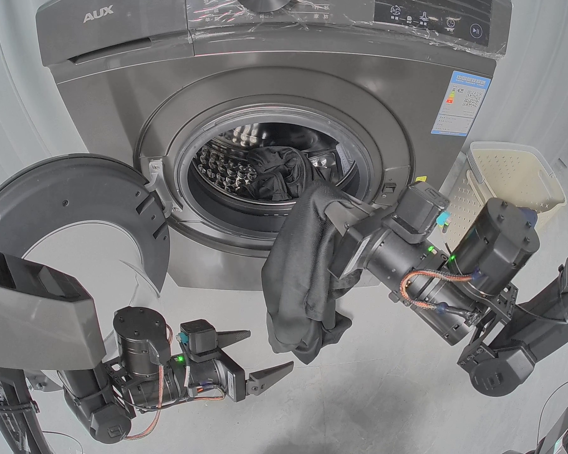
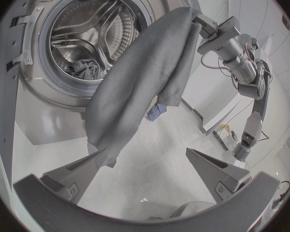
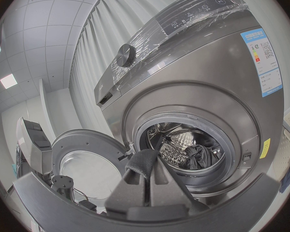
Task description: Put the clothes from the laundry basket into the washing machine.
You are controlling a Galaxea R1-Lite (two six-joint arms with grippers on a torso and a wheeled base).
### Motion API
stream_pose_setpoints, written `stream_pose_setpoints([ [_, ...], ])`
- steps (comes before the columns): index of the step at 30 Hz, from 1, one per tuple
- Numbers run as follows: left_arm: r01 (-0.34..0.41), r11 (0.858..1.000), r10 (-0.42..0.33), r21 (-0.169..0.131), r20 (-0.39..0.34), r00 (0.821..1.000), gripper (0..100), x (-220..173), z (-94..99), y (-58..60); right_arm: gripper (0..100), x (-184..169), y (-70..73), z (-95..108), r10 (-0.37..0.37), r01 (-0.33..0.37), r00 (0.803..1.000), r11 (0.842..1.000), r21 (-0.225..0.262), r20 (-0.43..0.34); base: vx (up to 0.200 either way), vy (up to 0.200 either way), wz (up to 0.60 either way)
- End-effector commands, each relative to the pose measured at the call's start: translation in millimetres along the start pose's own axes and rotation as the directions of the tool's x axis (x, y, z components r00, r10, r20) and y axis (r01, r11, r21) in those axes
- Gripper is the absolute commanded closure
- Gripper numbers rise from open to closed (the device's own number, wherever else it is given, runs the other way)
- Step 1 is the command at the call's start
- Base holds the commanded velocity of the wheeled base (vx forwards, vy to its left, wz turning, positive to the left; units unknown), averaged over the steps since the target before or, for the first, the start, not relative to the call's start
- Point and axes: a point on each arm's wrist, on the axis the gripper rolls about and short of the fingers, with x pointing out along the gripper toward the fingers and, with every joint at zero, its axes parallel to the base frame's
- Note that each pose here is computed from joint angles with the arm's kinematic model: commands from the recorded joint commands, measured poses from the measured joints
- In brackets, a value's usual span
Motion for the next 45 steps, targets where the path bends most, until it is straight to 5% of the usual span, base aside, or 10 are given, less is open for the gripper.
stream_pose_setpoints([
  [1, 0.005, 1.0, -0.006, -0.01, -0.043, 0.999, 0, 2.7, -10.2, 0.9, 100, 9.8, -0.7, -8.3, -0.003, 0.003, 1.0, 1.0, -0.001, -0.004, 0.0, 0.0, 0.0],
  [22, -0.056, 0.998, 0.056, -0.01, -0.06, 0.997, 0, 59.8, -40.6, 41.6, 100, 27.7, 10.1, 7.7, 0.026, -0.027, 0.997, 1.0, 0.012, 0.071, 0.0, 0.0, 0.0],
  [33, -0.179, 0.984, 0.178, 0.001, 0.05, 0.983, 0, 96.6, -38.2, 74.1, 100, 26.4, 15.1, 4.2, 0.039, -0.041, 0.997, 0.999, 0.017, 0.062, 0.0, 0.0, 0.0],
  [44, -0.245, 0.969, 0.243, -0.002, 0.152, 0.958, 0, 116.0, -24.5, 83.9, 100, 23.6, 16.2, 2.4, 0.043, -0.044, 0.998, 0.999, 0.021, 0.052, 0.0, 0.0, 0.0],
  [45, -0.248, 0.969, 0.246, -0.003, 0.153, 0.957, 100, 115.9, -24.5, 84.0, 100, 23.0, 16.2, 2.3, 0.043, -0.044, 0.998, 0.999, 0.021, 0.05, 0.0, 0.0, 0.0],
])
